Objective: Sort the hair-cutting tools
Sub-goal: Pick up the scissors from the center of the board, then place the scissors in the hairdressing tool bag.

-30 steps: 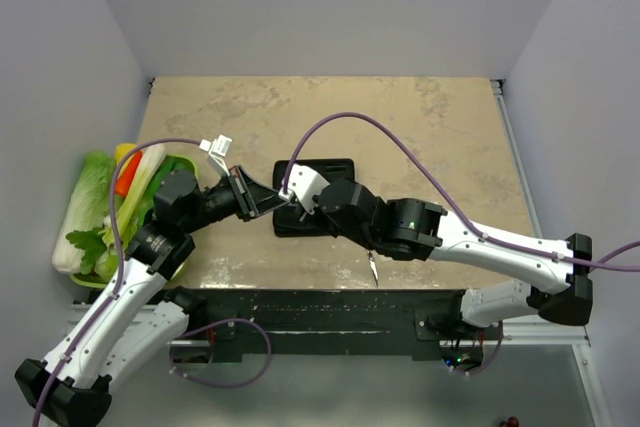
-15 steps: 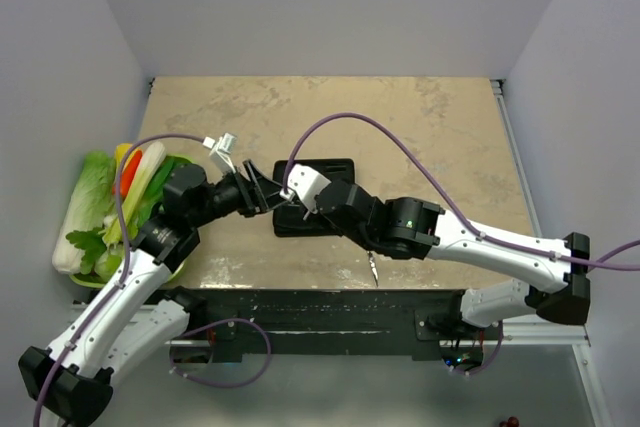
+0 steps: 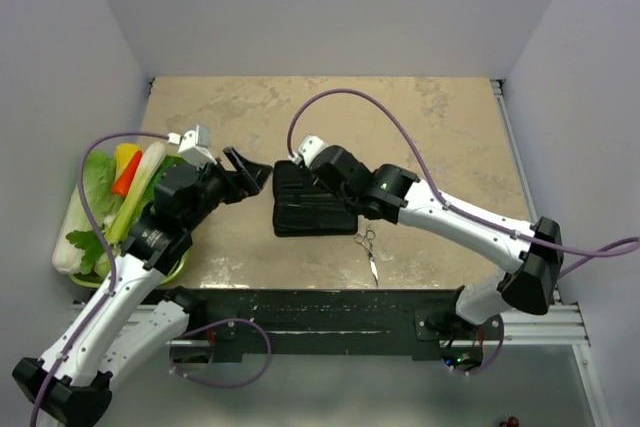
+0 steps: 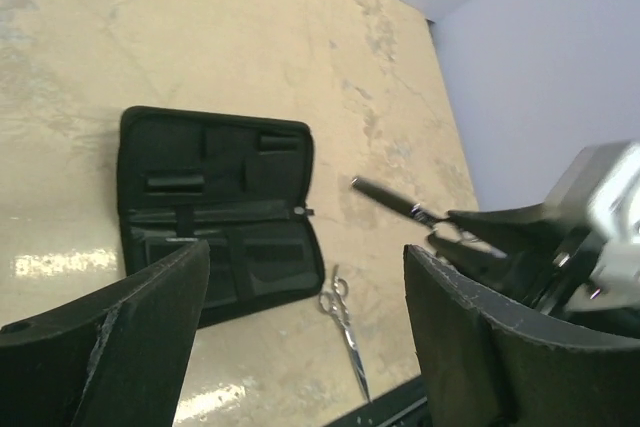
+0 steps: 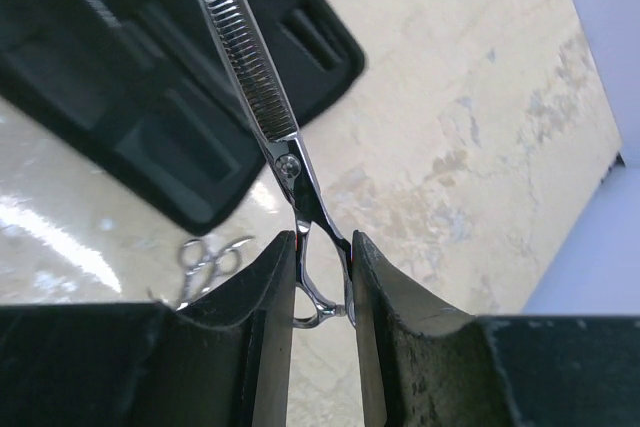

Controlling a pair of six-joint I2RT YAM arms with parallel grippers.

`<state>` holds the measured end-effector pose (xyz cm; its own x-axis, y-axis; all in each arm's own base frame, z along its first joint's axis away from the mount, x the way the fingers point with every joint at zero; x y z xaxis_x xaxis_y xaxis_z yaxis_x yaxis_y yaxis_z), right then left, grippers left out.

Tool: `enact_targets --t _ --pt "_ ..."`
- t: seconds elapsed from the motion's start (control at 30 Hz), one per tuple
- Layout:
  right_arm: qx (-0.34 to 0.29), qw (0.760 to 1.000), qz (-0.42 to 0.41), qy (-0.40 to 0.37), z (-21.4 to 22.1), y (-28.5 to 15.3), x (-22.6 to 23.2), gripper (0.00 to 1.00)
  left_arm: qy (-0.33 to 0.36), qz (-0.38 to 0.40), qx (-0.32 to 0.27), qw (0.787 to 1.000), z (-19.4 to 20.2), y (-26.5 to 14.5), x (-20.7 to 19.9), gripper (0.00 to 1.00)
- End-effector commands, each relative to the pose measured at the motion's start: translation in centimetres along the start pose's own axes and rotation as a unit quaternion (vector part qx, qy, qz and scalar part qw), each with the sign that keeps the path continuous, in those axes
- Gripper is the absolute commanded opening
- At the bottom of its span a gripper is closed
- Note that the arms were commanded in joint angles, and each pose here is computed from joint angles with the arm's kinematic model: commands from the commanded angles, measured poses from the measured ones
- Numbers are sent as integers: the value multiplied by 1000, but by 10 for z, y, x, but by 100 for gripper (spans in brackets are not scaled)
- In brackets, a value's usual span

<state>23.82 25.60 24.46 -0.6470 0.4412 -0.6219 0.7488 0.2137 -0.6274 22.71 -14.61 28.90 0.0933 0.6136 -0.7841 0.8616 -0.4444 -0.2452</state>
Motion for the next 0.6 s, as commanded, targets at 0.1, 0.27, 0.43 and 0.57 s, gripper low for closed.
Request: enact_targets --t 0.1,0.27,0.43,0.57 --pt "53 997 58 -11 10 27 -54 26 -2 -40 -24 999 16 48 45 83" --pt "82 996 39 -23 13 52 -61 25 -5 -46 -47 998 22 72 63 83" --pt "124 989 19 -73 32 70 -47 27 6 -61 -58 996 25 90 80 84" --pt "144 984 -9 -104 50 79 -30 26 11 -58 -58 997 30 103 87 85"
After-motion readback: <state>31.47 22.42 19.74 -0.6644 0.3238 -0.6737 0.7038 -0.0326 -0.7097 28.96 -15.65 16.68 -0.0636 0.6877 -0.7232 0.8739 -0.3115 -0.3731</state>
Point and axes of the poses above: each gripper's point midway between its finger pads, its own y axis out along the fingers, its own x axis along the line the jaws close on, z = x × y, the point moved 3 cm from there along -y, back along the fingers, and after that the axes turned 12 degrees about -y, right-handed, at the moved point
